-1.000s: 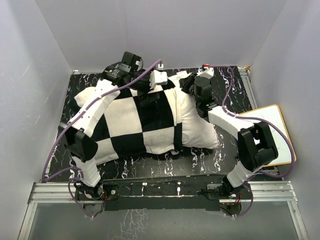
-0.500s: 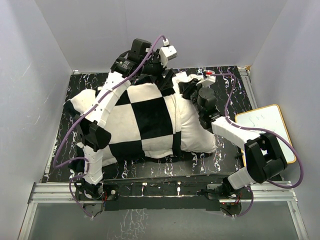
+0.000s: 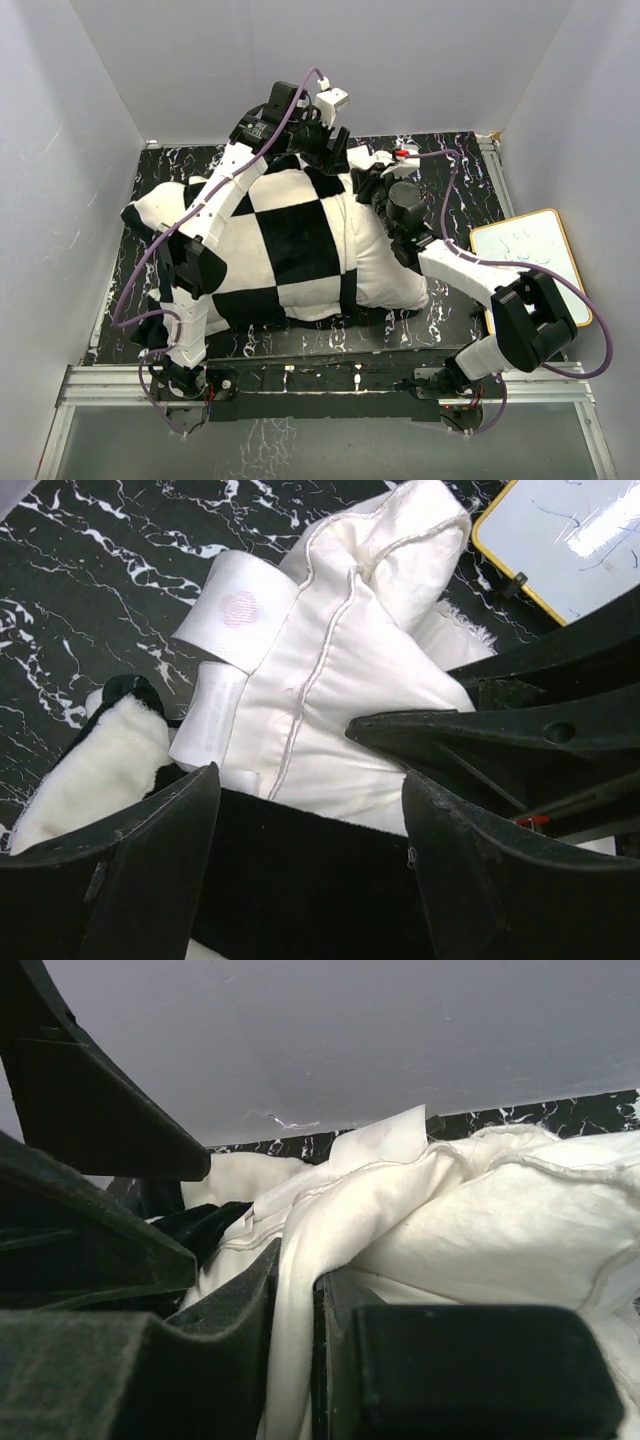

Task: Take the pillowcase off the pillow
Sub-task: Remove the pillow from the pillowcase.

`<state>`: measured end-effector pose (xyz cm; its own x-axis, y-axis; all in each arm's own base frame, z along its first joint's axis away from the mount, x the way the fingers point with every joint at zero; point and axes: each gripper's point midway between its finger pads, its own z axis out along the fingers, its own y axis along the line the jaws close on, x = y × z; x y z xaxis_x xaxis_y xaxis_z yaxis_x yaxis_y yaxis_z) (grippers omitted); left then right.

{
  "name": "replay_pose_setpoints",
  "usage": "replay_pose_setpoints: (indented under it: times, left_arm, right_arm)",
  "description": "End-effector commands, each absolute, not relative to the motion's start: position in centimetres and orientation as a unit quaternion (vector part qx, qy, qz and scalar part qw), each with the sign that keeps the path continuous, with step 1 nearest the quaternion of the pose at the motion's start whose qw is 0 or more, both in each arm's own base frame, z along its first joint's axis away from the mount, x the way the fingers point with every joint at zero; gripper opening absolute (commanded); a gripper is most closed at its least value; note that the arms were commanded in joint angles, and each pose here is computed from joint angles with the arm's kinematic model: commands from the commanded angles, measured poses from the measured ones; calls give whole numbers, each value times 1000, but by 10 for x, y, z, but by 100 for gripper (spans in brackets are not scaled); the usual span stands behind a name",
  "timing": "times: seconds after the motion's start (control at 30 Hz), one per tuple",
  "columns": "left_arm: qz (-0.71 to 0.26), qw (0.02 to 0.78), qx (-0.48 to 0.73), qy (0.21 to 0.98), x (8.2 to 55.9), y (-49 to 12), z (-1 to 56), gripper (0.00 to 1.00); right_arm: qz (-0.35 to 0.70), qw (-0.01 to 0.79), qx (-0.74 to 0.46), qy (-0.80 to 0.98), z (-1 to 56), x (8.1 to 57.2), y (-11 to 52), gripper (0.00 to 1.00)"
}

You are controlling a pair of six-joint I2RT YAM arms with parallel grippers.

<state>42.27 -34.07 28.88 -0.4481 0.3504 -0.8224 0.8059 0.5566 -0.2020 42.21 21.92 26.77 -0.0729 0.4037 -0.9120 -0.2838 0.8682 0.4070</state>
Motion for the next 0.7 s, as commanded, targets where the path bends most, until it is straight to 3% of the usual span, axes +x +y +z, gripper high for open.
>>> replay_pose_setpoints:
  times: [0.0,0.23,0.4,0.47,0.57,0.67]
  left_arm:
    - [-291,372,348,810,419,-325,293,67]
    - [-180,320,364,856,422,-261,251,43]
    - [-175,289,376,863,406,-227,249,45]
    - [-174,271,381,867,396,-218,246,33]
    - [-172,263,378,871,385,-199,245,2]
    - [-165,259,379,873,376,-180,242,0]
  right_arm:
    - [297,761,-1,577,370,398,237,8]
    - [234,807,-11,542,400,395,220,8]
    - [194,823,-16,534,400,395,209,8]
    - [187,825,-14,533,399,394,206,8]
    - [169,831,-9,530,400,391,197,8]
    - [147,837,-7,528,400,390,189,8]
